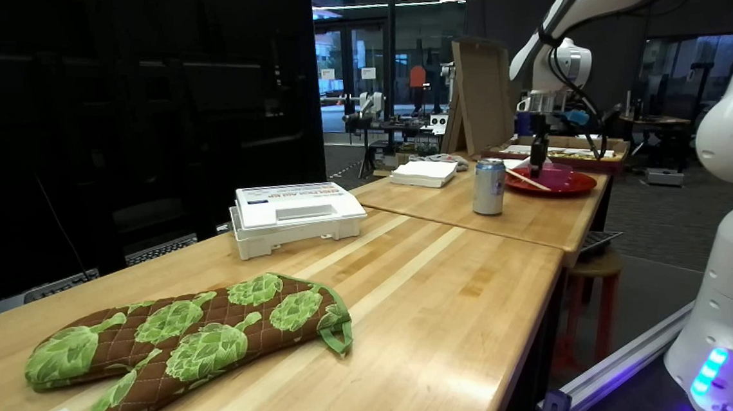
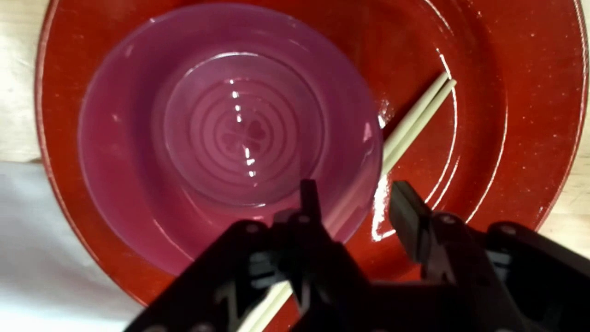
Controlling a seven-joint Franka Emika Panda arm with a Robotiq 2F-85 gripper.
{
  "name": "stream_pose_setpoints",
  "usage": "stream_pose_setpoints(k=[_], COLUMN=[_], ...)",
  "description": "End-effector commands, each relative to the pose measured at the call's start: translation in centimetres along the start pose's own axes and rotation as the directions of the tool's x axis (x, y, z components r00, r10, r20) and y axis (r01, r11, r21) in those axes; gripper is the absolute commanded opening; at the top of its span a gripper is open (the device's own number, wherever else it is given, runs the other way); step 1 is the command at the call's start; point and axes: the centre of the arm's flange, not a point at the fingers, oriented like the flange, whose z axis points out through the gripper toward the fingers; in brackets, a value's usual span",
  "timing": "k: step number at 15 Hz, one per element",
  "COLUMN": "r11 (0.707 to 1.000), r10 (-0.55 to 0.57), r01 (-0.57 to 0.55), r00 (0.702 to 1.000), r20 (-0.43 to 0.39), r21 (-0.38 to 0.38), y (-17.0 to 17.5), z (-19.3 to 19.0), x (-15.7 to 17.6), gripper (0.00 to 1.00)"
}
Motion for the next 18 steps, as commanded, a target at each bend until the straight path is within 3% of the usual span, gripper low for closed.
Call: stream_pose_setpoints(k=[1, 3, 12, 18], r11=[1.0, 0.999, 0.995, 0.98], r10=[-0.003, -0.013, -0.023, -0.087], r01=[0.004, 0.014, 0.025, 0.085], r00=[1.0, 0.999, 1.0, 0.996], r20=[0.026, 0.032, 0.021, -0.005], r21=[-0.026, -0.038, -0.101, -0.179], y=[0.3, 0.2, -0.8, -4.2], z=[-0.9, -1.4, -4.2, -6.2], x=[0.5, 0.7, 0.2, -0.7], gripper=[0.14, 0.01, 0.01, 0.01])
